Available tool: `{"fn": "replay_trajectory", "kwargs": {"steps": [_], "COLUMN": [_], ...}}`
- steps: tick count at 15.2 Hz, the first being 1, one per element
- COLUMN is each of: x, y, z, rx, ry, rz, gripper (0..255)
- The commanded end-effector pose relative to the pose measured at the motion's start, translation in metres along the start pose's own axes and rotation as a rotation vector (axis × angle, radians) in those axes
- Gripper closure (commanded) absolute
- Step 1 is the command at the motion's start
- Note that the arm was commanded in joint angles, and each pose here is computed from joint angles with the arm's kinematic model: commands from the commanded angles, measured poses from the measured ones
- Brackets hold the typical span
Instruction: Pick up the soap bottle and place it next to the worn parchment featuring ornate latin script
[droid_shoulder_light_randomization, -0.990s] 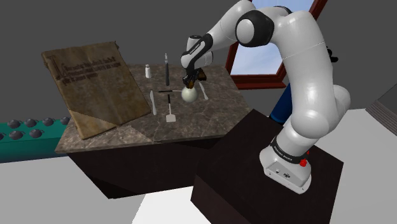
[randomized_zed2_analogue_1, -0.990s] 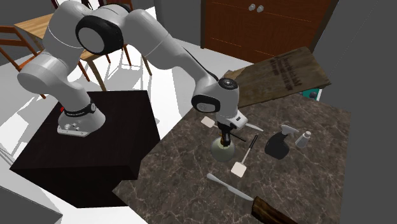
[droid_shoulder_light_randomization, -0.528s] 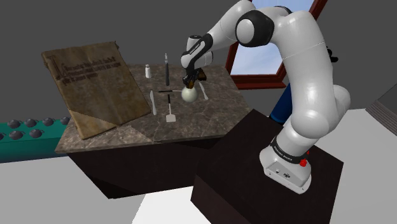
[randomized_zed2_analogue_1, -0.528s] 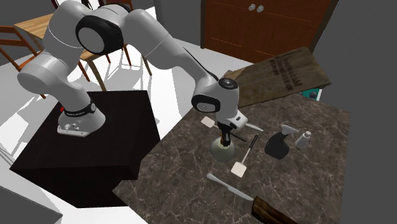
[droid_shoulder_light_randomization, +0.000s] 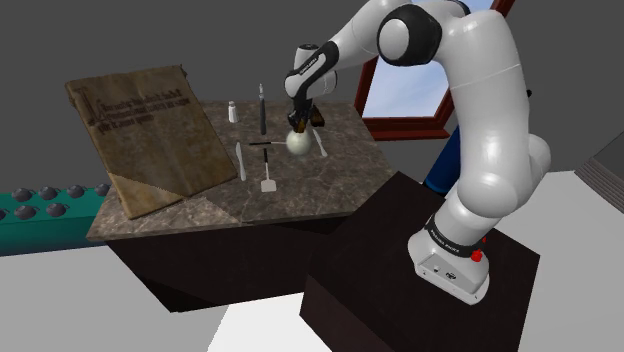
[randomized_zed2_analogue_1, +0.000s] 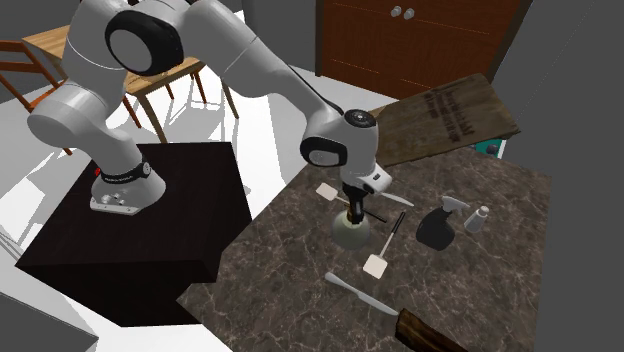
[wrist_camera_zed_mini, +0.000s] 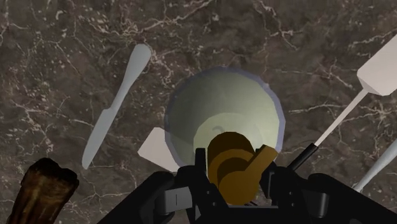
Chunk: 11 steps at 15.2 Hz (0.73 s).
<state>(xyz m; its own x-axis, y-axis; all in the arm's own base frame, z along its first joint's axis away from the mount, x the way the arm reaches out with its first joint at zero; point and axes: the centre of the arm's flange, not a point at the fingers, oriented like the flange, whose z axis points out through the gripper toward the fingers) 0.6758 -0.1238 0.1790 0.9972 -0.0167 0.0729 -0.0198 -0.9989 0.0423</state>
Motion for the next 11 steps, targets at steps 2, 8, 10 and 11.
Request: {"fn": "replay_trajectory", "kwargs": {"steps": [2, 8, 10, 11], "x": [0.002, 0.004, 0.005, 0.005], "y": [0.000, 0.002, 0.002, 0.002], "z": [-0.016, -0.048, -0.059, -0.064], "rx": [0.000, 0.000, 0.000, 0.000], "ry": [0.001, 0.001, 0.001, 0.001], "rz": [0.000, 0.000, 0.000, 0.000], "gripper": [255, 255, 255, 255]}}
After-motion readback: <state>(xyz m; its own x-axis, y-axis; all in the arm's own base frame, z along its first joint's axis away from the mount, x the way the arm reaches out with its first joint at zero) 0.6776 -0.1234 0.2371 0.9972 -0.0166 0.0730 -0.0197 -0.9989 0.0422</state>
